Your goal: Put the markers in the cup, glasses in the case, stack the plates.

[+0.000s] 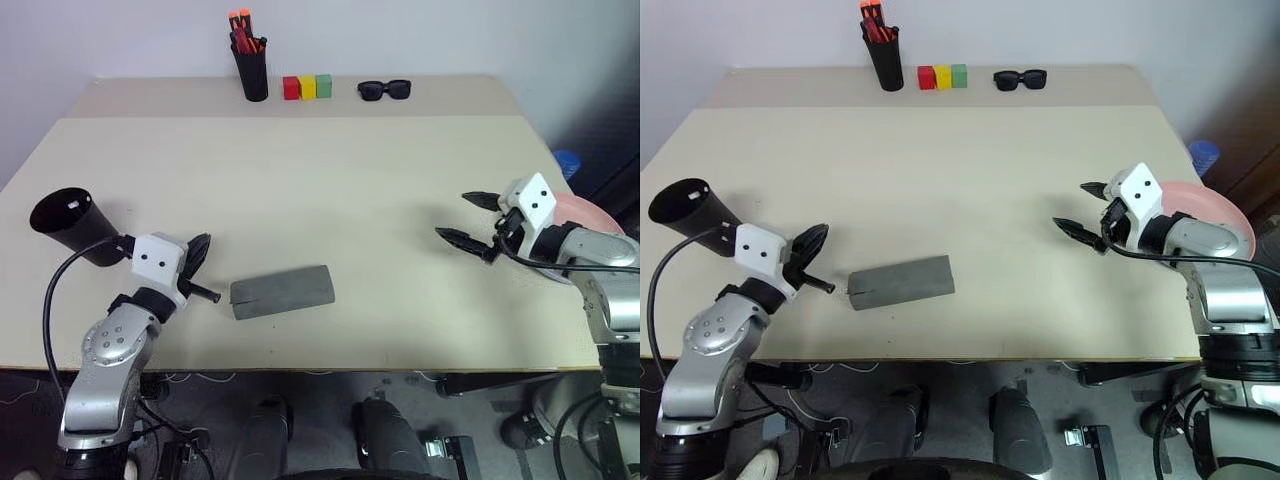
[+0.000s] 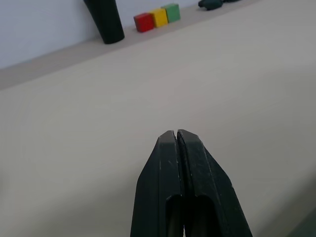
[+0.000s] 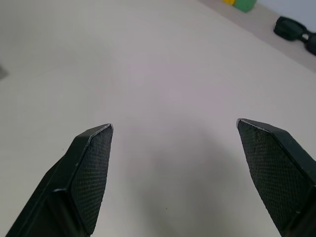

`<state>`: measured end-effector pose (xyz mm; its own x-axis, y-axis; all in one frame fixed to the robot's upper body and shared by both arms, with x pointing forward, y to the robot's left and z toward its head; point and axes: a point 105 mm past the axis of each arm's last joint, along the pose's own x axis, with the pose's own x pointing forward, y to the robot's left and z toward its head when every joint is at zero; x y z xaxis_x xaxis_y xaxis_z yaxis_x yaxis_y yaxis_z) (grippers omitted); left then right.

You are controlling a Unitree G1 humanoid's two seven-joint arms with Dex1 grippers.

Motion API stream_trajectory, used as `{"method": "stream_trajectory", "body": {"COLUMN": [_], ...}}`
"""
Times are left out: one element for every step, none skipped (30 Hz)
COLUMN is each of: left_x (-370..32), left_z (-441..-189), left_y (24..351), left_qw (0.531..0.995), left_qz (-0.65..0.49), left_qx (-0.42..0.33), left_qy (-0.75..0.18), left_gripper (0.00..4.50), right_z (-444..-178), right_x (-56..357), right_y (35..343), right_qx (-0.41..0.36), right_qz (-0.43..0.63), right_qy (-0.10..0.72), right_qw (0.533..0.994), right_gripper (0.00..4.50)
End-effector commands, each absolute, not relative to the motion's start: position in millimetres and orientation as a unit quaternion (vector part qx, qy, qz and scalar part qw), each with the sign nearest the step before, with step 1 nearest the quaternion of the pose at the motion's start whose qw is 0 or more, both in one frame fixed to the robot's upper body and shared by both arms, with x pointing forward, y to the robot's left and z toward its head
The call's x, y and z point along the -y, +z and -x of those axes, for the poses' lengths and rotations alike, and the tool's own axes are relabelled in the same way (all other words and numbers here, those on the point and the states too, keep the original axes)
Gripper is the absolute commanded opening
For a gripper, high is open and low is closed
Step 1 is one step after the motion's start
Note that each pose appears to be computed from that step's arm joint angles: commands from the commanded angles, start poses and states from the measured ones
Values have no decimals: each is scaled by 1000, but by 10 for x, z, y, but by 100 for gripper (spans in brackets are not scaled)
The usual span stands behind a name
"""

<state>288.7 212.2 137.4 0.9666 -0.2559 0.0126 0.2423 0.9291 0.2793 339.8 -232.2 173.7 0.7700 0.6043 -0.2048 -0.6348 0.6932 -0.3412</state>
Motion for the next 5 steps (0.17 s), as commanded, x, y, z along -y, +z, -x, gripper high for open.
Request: {"method": "stream_trajectory", "body": {"left_x": [-2122,-2125,-2120,-2118,-2115], "left_z": [-2816,-2802,-2790,-2782,-2778], "left_y": [1505,1507,1507,1506,1505], "left_qw": [980,980,980,981,981], "left_qz": [-152,-151,-151,-151,-151], "left_qx": [48,47,46,45,44], "left_qy": [-119,-117,-117,-117,-117], "left_gripper": [0,0,0,0,0], "right_z": [-3417,-3418,-3420,-3423,-3424], "right_x": [2296,2281,2267,2256,2252], "right_y": [1764,1731,1713,1702,1699], "right_qx": [-28,-31,-32,-32,-32], "right_qz": [183,181,181,180,179], "right_qy": [338,340,342,344,344], "right_qw": [923,922,922,921,921], "right_gripper": [406,406,406,406,406]}}
